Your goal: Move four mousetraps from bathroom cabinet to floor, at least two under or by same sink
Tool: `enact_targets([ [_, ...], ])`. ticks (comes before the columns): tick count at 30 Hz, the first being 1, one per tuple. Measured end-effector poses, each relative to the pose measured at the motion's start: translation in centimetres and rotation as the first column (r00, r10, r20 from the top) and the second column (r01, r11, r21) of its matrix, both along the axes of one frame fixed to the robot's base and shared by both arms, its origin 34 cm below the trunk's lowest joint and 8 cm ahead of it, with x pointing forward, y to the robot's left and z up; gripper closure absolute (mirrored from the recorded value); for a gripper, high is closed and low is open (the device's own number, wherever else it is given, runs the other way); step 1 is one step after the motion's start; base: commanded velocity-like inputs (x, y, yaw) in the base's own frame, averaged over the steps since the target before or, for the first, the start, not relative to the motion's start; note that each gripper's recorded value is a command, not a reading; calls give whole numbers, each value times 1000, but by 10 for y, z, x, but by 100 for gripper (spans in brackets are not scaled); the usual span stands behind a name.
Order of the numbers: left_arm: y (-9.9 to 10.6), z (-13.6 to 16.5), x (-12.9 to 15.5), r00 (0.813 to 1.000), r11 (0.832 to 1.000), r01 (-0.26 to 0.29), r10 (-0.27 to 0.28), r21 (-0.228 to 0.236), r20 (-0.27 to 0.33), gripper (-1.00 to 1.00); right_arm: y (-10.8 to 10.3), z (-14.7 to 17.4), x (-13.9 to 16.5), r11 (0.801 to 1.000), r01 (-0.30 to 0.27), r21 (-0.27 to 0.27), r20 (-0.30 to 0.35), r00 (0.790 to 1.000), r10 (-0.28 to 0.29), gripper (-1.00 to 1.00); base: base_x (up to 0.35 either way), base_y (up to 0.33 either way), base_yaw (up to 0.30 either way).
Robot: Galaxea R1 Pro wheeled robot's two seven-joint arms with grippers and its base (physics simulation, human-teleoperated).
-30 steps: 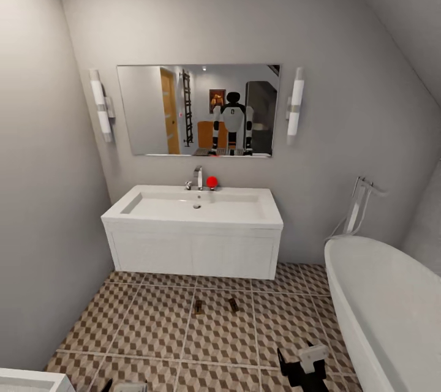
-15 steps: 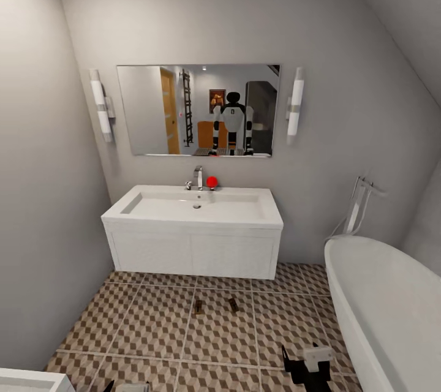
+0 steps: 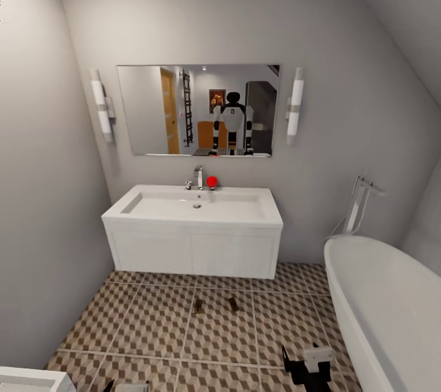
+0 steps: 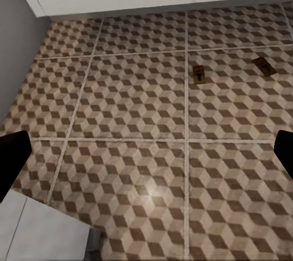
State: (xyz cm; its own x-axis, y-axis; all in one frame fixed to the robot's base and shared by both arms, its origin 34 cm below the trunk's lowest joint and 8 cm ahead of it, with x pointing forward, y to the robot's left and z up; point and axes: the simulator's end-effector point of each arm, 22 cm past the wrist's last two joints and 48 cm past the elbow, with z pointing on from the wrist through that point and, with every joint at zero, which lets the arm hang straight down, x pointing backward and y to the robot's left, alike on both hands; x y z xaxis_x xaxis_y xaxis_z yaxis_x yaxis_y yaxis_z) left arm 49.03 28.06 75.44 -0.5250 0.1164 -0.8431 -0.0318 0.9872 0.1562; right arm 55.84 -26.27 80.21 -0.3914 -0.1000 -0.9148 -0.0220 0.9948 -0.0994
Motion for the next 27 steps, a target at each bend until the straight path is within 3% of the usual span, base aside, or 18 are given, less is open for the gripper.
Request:
enact_targets([
  [27,0,0,0,1000,1000,0,0,0,-2,-100,2,1,1,1000,-1,2,3,1000,1,-100,-323,0,7],
])
